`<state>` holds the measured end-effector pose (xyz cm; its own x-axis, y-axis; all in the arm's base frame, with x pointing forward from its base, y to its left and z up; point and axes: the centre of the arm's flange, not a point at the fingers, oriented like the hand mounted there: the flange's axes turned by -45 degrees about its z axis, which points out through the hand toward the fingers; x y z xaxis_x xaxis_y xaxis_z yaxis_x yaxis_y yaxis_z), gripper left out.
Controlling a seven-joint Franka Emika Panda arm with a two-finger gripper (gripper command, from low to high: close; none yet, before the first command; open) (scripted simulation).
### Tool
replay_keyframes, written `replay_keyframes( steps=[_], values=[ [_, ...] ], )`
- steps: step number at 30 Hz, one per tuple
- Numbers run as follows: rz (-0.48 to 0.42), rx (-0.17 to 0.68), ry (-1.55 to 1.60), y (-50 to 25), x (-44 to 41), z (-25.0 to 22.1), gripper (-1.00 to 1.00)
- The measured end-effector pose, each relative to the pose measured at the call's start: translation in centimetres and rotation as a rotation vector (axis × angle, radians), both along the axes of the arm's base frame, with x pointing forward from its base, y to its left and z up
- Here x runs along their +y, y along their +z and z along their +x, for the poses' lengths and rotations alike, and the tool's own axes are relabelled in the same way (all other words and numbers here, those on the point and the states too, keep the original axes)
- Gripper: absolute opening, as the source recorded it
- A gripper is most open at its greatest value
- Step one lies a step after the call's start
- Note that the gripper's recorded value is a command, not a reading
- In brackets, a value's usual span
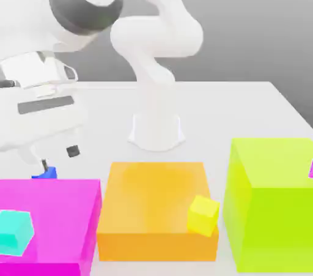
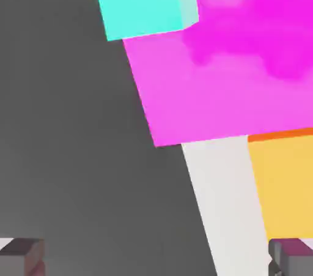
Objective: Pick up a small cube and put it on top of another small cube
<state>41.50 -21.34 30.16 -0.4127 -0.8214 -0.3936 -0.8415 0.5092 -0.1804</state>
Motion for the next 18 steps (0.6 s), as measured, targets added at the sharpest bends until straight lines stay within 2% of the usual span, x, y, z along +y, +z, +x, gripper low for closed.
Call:
replay_keyframes(
  steps=[4,8,18],
  values=[
    [0.042,0.137,-0.364,-4.5,-3.7,-4.0,0.0],
    [0.039,0.239,-0.753,-7.3,-7.1,-9.0,0.0],
    [0.039,0.239,-0.753,-7.3,-7.1,-9.0,0.0]
  ],
)
